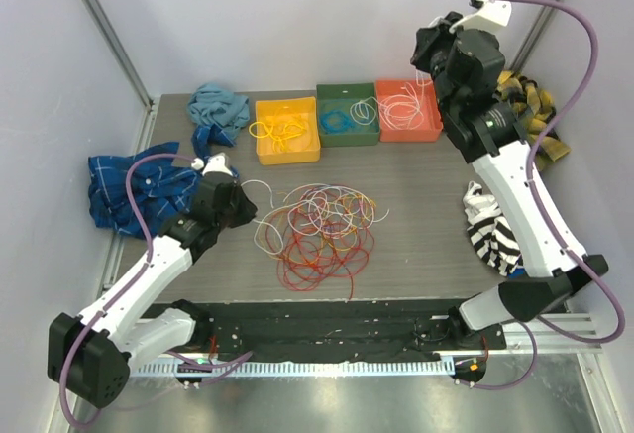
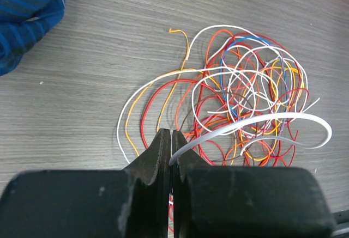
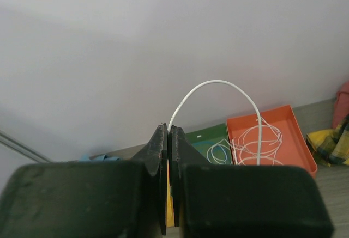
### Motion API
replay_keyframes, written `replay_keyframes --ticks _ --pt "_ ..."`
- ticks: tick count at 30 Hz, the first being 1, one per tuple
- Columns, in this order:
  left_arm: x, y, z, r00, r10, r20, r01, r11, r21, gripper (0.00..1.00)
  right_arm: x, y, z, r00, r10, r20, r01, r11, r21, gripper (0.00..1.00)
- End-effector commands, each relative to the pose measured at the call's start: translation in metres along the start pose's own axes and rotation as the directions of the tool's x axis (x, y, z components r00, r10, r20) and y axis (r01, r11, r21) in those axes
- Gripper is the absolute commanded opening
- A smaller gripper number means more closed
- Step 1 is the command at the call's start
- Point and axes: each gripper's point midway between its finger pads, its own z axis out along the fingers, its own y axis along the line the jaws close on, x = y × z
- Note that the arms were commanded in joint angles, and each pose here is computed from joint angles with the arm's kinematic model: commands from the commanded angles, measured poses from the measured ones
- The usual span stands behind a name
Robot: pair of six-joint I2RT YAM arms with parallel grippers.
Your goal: Untangle the cables
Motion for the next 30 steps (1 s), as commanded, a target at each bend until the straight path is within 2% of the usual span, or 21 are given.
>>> replay_keyframes --ticks 1,6,13,14,16,20,23,27,29,30 --pt "-0.01 -0.014 -0.004 0.998 -0.02 0.053 0.018 0.998 0.055 0.0 -0.052 0.01 0.013 0.987 0.037 0.158 -0.035 0.999 -0.013 0.01" --pt "-0.007 -0.016 -0.005 0.999 -0.017 0.047 0.014 0.998 0.06 0.0 -0.063 0.01 0.038 0.977 0.018 0.212 -0.021 1.0 0.013 0.01" --pt "0.0 -0.015 -0.004 1.0 -0.01 0.026 0.009 0.998 0.057 0.0 -0.04 -0.026 0.099 0.975 -0.021 0.22 -0.006 0.992 0.123 0.01" --pt "0.001 -0.014 -0.004 1.0 -0.011 0.022 0.01 0.998 0.056 0.0 -0.021 -0.04 0.119 0.981 -0.035 0.192 0.005 0.988 0.152 0.01" --pt "0.002 -0.014 -0.003 1.0 -0.012 0.015 0.011 0.998 0.056 0.0 -0.011 -0.05 0.136 0.983 -0.018 0.181 -0.011 0.988 0.155 0.01" --pt "0.007 -0.014 -0.001 1.0 -0.009 0.0 0.009 0.999 0.053 0.0 0.063 -0.084 0.183 0.998 -0.006 0.061 -0.006 0.978 0.206 0.01" --pt "0.009 -0.013 0.001 1.0 -0.008 -0.01 0.008 0.999 0.05 0.0 0.107 -0.101 0.197 1.0 0.0 -0.01 0.003 0.972 0.235 0.01" --pt "0.013 -0.01 0.004 1.0 -0.006 -0.02 0.006 0.999 0.034 0.0 0.187 -0.127 0.211 0.989 -0.004 -0.145 0.044 0.962 0.271 0.01" --pt "0.013 -0.01 0.006 1.0 -0.005 -0.021 0.005 0.999 0.033 0.0 0.21 -0.134 0.212 0.982 -0.009 -0.19 0.062 0.96 0.275 0.01" --pt "0.013 -0.01 0.007 1.0 -0.004 -0.022 0.005 0.999 0.034 0.0 0.217 -0.137 0.213 0.979 -0.013 -0.205 0.071 0.959 0.276 0.22"
